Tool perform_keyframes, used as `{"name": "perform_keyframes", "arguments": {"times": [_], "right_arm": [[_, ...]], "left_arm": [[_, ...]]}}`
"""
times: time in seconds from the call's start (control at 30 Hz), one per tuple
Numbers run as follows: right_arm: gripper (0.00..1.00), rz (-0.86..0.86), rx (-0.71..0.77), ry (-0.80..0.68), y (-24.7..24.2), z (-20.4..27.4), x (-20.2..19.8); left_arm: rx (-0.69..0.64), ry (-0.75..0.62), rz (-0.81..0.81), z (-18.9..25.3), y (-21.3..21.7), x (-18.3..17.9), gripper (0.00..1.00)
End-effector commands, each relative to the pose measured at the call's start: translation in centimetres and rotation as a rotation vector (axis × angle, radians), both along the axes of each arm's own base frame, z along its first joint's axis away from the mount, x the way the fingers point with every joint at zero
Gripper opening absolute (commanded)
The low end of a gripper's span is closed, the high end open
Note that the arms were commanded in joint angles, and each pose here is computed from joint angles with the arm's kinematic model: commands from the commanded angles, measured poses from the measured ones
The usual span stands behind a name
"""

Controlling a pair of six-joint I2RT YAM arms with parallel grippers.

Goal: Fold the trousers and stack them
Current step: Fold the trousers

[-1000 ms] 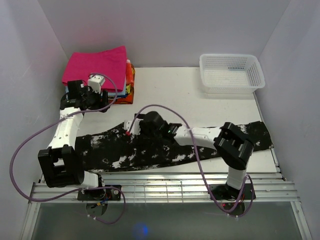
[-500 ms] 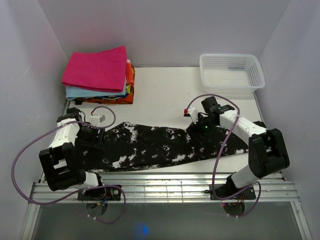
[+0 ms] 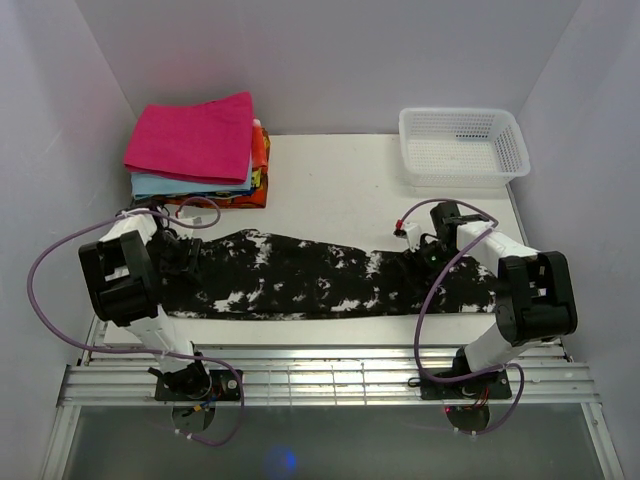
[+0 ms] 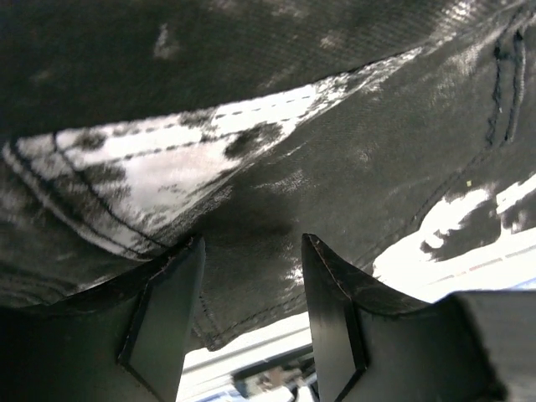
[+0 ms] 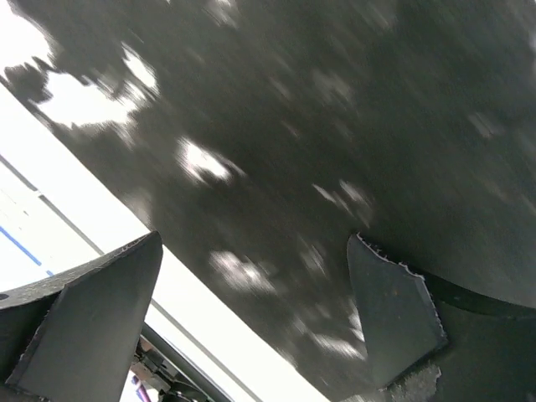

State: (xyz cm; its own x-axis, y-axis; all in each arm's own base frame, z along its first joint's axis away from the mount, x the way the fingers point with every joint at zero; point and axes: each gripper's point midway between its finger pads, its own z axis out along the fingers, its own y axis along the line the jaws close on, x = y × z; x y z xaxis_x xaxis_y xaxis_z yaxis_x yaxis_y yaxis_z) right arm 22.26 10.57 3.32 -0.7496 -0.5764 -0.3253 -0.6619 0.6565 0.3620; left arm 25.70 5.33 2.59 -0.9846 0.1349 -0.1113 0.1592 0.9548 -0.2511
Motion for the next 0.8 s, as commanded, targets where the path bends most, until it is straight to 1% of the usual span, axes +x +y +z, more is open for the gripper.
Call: {"name": "perform_keyframes", "arguments": {"times": [0.0,0.1,0.13,0.2,0.23,0.3,0.33,0.4,0.43,0.57,0.77], "right_arm": [[0.96,-0.068,-0.011,-0.053,-1.0,1.8,1.4],[0.96,-0.130,-0.025,-0.132,-3.5,4.6,2.8],[0.96,-0.198,-0.037,-0.141,-5.5,5.5,3.3],[0.98,-0.246,-0.063,-0.192,-8.1,6.8,3.7],[0.99,-0.318,-0.086,-0.204,-10.4,7.0,3.8],[1.00,-0.360,-0.138,-0.227,-13.3,7.1,3.9],[0.96,-0.426,-0.156,-0.225,-15.6,6.9,3.7],[0.94,-0.477,-0.157,-0.217,-17.7,6.6,3.6],[0.94,-0.540,-0.155,-0.201,-19.4,6.3,3.2],[0.91,-0.603,-0.112,-0.107,-21.5,3.9,2.5],[0.91,-0.658,-0.119,-0.081,-23.3,1.5,2.3]], "left_arm": [[0.253,-0.165,0.005,-1.1,7.1,4.6,0.62],[0.271,-0.163,0.028,-0.3,7.8,3.8,0.63],[0.271,-0.162,0.046,-0.1,8.3,3.4,0.63],[0.270,-0.172,0.060,0.4,8.5,2.8,0.63],[0.265,-0.171,0.070,0.5,8.7,2.5,0.64],[0.229,-0.168,0.065,0.3,7.9,2.0,0.64],[0.221,-0.174,0.069,0.4,7.6,2.0,0.64],[0.189,-0.173,0.083,0.5,7.0,2.0,0.64],[0.181,-0.171,0.089,0.4,6.9,2.1,0.64],[0.161,-0.187,0.099,0.9,6.7,2.7,0.64],[0.162,-0.204,0.096,1.9,6.8,2.9,0.64]]}}
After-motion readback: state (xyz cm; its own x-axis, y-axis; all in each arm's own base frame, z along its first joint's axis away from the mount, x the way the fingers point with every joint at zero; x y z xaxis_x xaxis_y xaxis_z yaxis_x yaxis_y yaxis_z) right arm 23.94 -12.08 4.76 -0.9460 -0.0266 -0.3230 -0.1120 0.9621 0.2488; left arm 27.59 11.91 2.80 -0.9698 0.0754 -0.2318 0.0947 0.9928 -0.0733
